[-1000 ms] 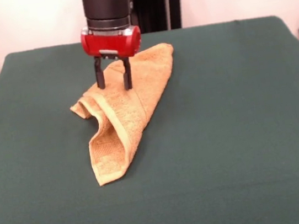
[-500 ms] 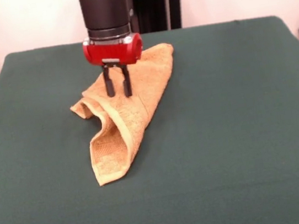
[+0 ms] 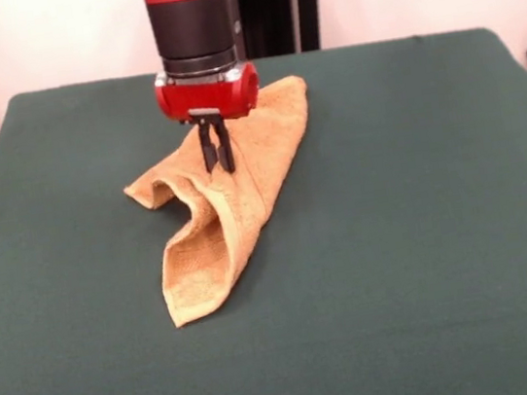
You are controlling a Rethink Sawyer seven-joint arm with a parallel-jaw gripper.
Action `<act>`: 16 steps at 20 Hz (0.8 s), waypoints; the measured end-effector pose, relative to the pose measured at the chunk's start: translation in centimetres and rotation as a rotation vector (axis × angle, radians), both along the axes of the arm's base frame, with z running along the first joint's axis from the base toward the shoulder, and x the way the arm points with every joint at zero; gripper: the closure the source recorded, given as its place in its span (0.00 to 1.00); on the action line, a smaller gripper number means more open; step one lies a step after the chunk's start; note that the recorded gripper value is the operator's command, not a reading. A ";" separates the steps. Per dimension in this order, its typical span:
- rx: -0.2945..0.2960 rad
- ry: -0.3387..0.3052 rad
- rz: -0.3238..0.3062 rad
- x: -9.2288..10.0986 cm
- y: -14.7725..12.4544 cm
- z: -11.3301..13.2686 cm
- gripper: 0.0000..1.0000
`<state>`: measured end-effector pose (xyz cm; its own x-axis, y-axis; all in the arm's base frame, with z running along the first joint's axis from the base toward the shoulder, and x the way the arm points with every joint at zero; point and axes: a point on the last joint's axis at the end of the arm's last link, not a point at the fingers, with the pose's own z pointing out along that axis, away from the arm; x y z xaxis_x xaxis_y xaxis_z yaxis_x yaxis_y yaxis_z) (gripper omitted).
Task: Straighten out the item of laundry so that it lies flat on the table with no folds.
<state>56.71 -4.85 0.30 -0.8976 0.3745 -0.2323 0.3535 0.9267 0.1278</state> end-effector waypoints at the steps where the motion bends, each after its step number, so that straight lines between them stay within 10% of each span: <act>1: -0.001 -0.003 0.004 0.1 0.2 0.1 1.00; 16: -0.052 -0.040 0.103 1.0 6.4 6.0 1.00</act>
